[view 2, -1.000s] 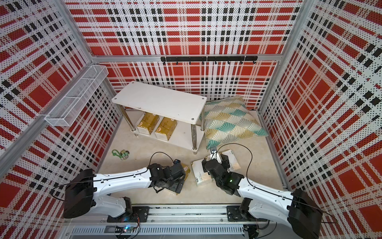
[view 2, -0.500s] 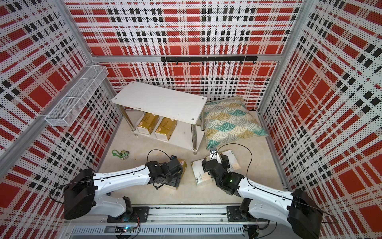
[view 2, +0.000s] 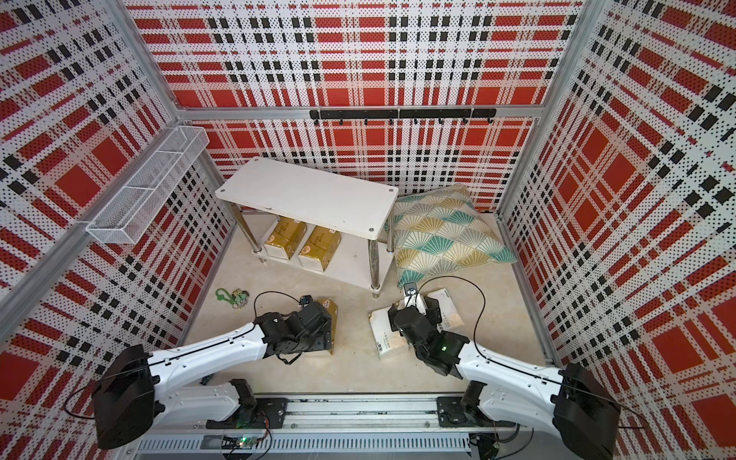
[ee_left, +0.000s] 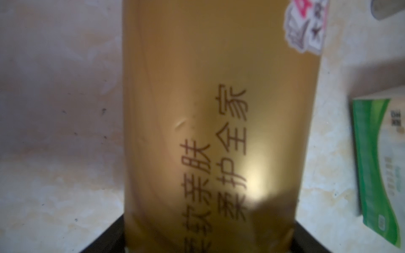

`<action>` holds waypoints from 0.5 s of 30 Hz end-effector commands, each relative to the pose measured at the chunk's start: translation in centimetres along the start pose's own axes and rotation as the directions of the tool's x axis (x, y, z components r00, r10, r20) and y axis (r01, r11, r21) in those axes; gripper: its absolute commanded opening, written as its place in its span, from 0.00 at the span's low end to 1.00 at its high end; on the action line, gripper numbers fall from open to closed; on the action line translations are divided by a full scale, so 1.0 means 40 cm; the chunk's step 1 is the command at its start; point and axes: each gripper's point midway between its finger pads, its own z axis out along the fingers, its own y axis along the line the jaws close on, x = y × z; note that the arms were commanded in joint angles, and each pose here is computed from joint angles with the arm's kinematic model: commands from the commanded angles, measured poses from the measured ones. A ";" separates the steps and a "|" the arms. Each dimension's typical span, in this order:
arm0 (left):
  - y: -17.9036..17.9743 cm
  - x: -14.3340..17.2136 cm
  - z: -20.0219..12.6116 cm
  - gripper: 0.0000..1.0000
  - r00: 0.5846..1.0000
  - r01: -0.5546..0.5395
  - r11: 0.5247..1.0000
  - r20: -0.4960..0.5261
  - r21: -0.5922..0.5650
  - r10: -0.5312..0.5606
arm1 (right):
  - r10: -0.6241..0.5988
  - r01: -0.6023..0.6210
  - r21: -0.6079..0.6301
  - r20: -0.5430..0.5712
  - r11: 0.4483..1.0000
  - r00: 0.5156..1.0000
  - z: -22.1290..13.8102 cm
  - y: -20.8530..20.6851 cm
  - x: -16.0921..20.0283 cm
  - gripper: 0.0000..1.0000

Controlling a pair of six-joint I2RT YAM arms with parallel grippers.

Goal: Place the tissue boxes on the shelf by color
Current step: Move the box of tissues to the center of the board.

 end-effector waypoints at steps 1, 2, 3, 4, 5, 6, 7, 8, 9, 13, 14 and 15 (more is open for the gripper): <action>0.042 -0.040 0.007 0.84 0.993 0.106 0.994 0.053 -0.029 -0.104 | 0.009 -0.009 -0.012 0.032 1.000 0.999 0.001 0.010 -0.023 1.00; 0.060 -0.049 0.014 0.84 0.989 0.136 0.990 0.059 -0.041 -0.133 | 0.006 -0.005 -0.014 0.036 1.000 0.999 0.002 0.013 -0.026 1.00; 0.075 -0.055 0.021 0.84 0.986 0.156 0.986 0.068 -0.055 -0.152 | 0.001 -0.001 -0.014 0.036 1.000 0.999 0.004 0.016 -0.027 1.00; 0.101 -0.066 0.030 0.84 0.981 0.186 0.979 0.072 -0.079 -0.181 | -0.005 0.005 -0.012 0.035 1.000 0.999 0.006 0.017 -0.027 1.00; 0.119 -0.073 0.038 0.84 0.977 0.206 0.974 0.073 -0.097 -0.199 | -0.010 0.010 -0.007 0.032 1.000 0.999 0.008 0.017 -0.026 1.00; 0.133 -0.081 0.044 0.84 0.975 0.216 0.970 0.075 -0.109 -0.209 | -0.014 0.015 -0.004 0.030 1.000 0.999 0.010 0.018 -0.026 1.00; 0.147 -0.090 0.048 0.84 0.974 0.221 0.966 0.081 -0.131 -0.212 | -0.017 0.017 -0.003 0.029 1.000 0.999 0.010 0.017 -0.025 1.00; 0.161 -0.096 0.051 0.84 0.973 0.225 0.962 0.087 -0.156 -0.213 | -0.019 0.019 -0.004 0.029 1.000 0.999 0.009 0.016 -0.024 1.00; 0.172 -0.105 0.053 0.84 0.973 0.224 0.959 0.093 -0.173 -0.211 | -0.021 0.021 -0.003 0.031 1.000 0.999 0.007 0.014 -0.023 1.00; 0.219 -0.130 0.063 0.84 0.966 0.252 0.940 0.108 -0.228 -0.233 | -0.039 0.039 0.004 0.041 0.999 0.998 -0.004 0.000 -0.025 1.00; 0.224 -0.135 0.065 0.84 0.966 0.256 0.937 0.109 -0.236 -0.236 | -0.045 0.045 0.010 0.044 0.999 0.998 -0.006 -0.005 -0.026 1.00; 0.233 -0.141 0.067 0.84 0.961 0.272 0.931 0.112 -0.243 -0.252 | -0.048 0.047 0.011 0.047 0.999 0.998 -0.009 -0.008 -0.027 1.00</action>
